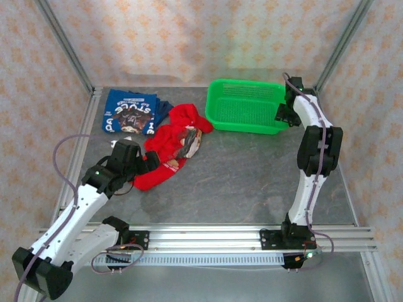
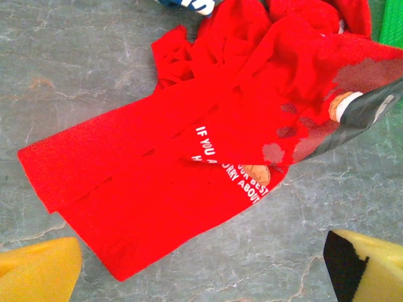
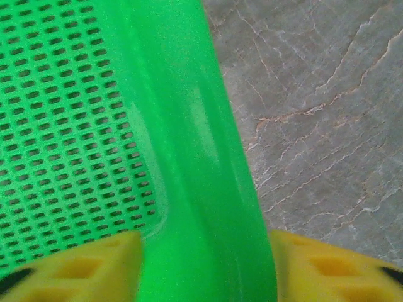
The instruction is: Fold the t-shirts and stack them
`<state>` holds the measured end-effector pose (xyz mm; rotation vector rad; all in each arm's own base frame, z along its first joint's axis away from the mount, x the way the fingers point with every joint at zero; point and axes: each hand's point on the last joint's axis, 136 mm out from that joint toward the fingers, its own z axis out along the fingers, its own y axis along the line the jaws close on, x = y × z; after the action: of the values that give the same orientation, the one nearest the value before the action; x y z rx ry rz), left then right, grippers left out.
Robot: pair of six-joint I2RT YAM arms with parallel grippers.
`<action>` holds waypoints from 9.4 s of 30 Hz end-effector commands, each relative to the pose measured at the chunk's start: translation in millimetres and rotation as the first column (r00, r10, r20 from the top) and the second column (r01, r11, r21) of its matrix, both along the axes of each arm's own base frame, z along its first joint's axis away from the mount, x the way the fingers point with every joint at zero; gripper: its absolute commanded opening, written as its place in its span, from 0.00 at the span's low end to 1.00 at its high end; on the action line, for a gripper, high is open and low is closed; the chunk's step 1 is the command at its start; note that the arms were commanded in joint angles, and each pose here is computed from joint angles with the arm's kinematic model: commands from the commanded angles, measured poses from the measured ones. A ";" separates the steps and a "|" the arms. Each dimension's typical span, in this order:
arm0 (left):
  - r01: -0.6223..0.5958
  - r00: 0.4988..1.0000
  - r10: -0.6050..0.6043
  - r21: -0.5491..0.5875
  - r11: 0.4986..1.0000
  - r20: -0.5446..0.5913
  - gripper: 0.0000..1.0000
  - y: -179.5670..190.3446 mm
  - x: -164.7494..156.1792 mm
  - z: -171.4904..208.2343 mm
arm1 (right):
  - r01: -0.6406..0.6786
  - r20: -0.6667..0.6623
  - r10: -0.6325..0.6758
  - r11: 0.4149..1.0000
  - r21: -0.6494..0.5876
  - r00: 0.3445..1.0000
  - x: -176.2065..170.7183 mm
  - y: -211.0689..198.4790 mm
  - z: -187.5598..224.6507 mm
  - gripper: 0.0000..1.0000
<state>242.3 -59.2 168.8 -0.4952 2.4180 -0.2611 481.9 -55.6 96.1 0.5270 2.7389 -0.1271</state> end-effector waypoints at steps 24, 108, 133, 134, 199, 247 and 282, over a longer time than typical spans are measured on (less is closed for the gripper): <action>0.125 0.990 -0.119 0.078 0.989 -0.080 1.00 -18.8 58.1 -30.8 | 0.902 0.183 -0.945 0.316 0.294 0.272 -217.4 -35.1 12.3 0.00; -0.616 0.746 0.486 -0.192 0.764 -0.456 0.00 88.9 0.4 -118.3 | -0.154 0.059 0.143 0.870 0.468 0.988 -140.8 262.6 27.2 0.95; -0.453 0.891 0.381 -0.411 0.791 -0.248 0.00 69.2 40.0 -21.1 | 0.103 -0.017 -0.142 0.630 0.769 0.990 -16.8 355.1 -15.3 0.73; -0.447 0.894 0.379 -0.409 0.796 -0.240 0.00 69.6 41.2 -18.7 | 0.128 -0.026 -0.176 0.605 0.786 0.984 -14.0 356.1 -16.2 0.72; -0.438 0.898 0.381 -0.372 0.818 -0.219 0.00 76.7 47.3 -17.2 | 0.329 -0.209 -0.347 0.337 0.882 0.914 11.3 374.5 -20.8 0.31; -0.152 0.924 0.277 -0.410 0.899 0.264 0.00 83.8 149.5 221.6 | -0.230 0.412 -0.471 0.396 0.889 0.780 6.1 188.8 310.7 0.00; -0.330 0.936 0.350 -0.255 0.909 0.036 0.00 99.0 82.9 108.8 | -0.121 -0.175 0.172 0.956 0.267 0.969 -73.4 203.6 -53.3 0.68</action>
<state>335.9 27.0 277.3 -0.9869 2.1859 -0.5151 394.3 162.4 46.5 0.4890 3.0122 0.4132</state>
